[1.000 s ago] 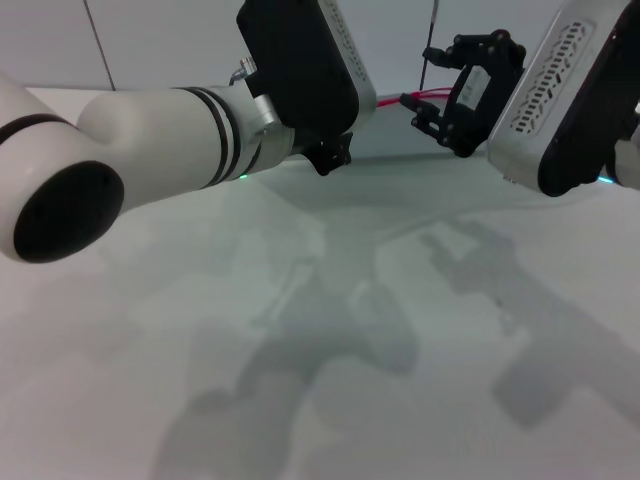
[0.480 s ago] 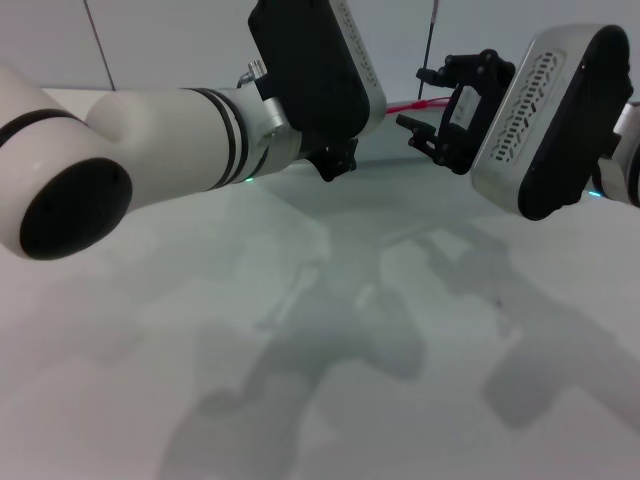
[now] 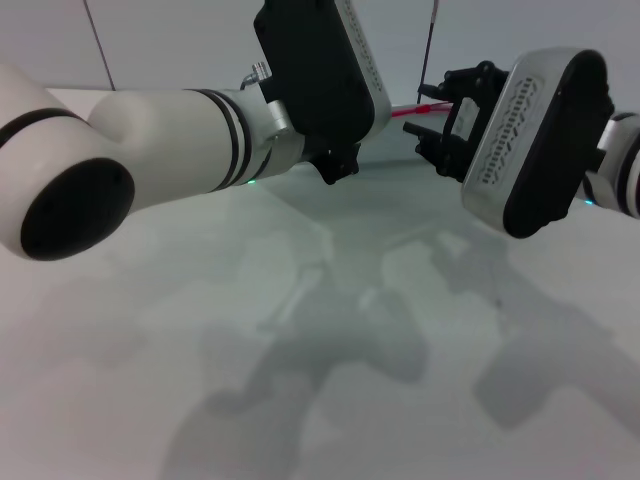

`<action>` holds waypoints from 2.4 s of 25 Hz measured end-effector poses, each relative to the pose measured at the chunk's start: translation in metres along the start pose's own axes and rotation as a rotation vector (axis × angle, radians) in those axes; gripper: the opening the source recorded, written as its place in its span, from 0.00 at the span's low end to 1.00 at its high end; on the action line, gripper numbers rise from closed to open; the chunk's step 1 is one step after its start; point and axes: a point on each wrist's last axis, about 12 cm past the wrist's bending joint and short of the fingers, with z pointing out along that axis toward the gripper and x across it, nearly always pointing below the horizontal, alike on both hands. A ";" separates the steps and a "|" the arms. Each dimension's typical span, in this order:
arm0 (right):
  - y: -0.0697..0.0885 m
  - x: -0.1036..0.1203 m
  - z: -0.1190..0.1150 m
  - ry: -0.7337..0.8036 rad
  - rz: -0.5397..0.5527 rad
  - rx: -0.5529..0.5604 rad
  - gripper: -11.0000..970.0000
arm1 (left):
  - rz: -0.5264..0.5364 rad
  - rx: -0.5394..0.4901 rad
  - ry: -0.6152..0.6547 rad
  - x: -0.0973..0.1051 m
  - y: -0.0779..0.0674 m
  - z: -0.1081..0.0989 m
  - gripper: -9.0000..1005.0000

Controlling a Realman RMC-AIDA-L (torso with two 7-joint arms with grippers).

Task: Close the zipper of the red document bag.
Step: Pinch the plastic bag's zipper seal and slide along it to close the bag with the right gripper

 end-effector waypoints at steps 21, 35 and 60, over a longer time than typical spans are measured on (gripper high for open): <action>0.006 -0.004 0.002 0.025 -0.087 0.010 0.33 | -0.005 0.002 0.011 0.001 0.001 -0.001 0.07; 0.010 -0.010 0.004 0.005 -0.102 0.008 0.19 | -0.003 0.003 0.011 0.001 0.001 -0.001 0.07; 0.008 -0.003 0.006 0.026 -0.072 0.011 0.09 | -0.004 0.004 0.005 0.001 -0.001 -0.001 0.07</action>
